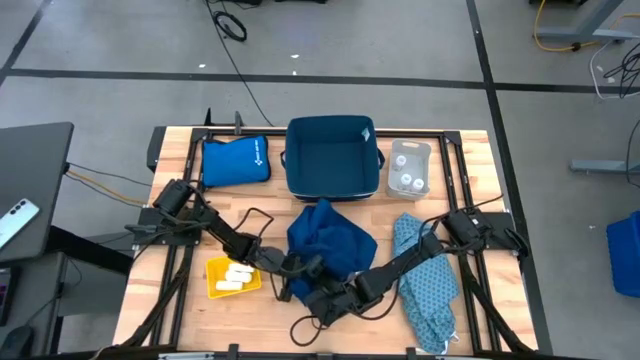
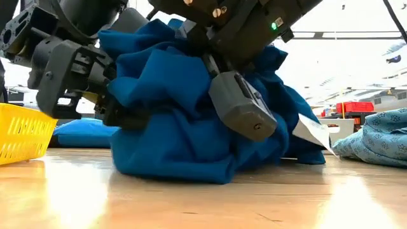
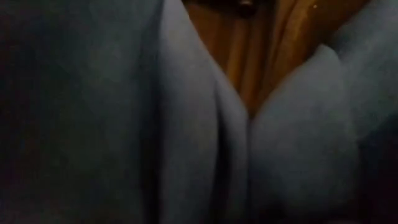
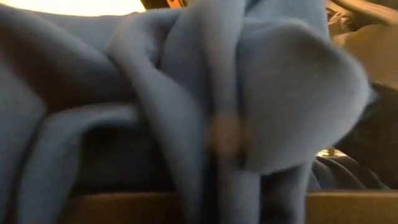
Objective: Pick & Place Medicine items
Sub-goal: Adjust the blue patient gown
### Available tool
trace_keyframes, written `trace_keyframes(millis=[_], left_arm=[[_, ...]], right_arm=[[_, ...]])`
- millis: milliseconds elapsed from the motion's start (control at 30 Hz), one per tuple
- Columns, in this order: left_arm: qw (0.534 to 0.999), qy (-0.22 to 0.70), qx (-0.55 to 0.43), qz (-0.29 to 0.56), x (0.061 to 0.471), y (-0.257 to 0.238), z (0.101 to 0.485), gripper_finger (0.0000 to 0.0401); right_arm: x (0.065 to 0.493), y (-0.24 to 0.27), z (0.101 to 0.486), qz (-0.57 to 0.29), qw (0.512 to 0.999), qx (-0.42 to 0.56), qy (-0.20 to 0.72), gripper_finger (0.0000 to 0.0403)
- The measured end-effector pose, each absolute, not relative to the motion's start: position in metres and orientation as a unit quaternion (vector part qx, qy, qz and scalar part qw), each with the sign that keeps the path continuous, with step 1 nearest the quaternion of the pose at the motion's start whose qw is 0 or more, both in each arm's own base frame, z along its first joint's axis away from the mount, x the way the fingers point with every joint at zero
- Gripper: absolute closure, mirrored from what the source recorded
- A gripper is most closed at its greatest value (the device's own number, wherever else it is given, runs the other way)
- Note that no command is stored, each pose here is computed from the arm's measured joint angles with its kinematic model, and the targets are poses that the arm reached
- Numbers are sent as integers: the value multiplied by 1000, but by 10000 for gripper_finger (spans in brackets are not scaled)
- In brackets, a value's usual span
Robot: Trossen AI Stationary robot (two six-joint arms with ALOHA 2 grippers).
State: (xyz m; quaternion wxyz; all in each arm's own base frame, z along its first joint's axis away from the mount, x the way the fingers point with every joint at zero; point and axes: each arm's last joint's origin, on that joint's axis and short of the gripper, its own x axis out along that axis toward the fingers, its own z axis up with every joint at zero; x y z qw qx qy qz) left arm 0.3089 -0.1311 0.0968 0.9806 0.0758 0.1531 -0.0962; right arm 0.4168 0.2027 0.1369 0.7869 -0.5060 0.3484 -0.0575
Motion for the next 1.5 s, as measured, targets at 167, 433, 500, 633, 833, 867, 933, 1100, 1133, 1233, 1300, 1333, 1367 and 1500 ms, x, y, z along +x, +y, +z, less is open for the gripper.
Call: trace_keyframes(millis=[167, 433, 500, 633, 833, 867, 933, 1100, 1133, 1233, 1300, 1333, 1367, 1500], left_arm=[[984, 135, 76, -92, 308, -133, 105, 270], [993, 87, 35, -76, 297, -133, 135, 162], [994, 74, 37, -78, 292, -136, 143, 107], [994, 54, 71, -56, 278, -137, 161, 45], [996, 7, 79, -38, 257, -140, 191, 45], [996, 2, 81, -40, 252, -143, 195, 47], [996, -10, 81, -45, 241, -147, 203, 51], [996, -17, 74, -36, 216, -155, 214, 53], [997, -16, 68, -28, 213, -156, 214, 53], [998, 7, 51, 25, 209, -152, 207, 53], [997, 28, 42, 52, 209, -147, 198, 53], [997, 37, 32, 59, 209, -144, 194, 54], [997, 46, 24, 64, 209, -141, 189, 55], [995, 61, -22, 77, 204, -134, 176, 59]], right_arm=[[413, 207, 142, -108, 761, -540, 343, 393], [407, 207, 170, -189, 746, -549, 326, 394], [406, 207, 180, -202, 744, -551, 320, 394], [402, 201, 199, -236, 723, -565, 321, 394], [396, 190, 229, -285, 697, -572, 324, 395], [395, 189, 234, -290, 701, -567, 320, 395], [393, 187, 244, -296, 709, -558, 314, 395], [388, 185, 258, -302, 736, -528, 297, 395], [388, 184, 260, -299, 743, -522, 293, 395], [389, 182, 260, -299, 755, -508, 288, 395], [390, 180, 259, -302, 761, -497, 288, 395], [389, 179, 258, -305, 765, -489, 287, 395], [389, 177, 257, -308, 768, -481, 288, 395], [387, 169, 249, -314, 784, -447, 296, 395]])
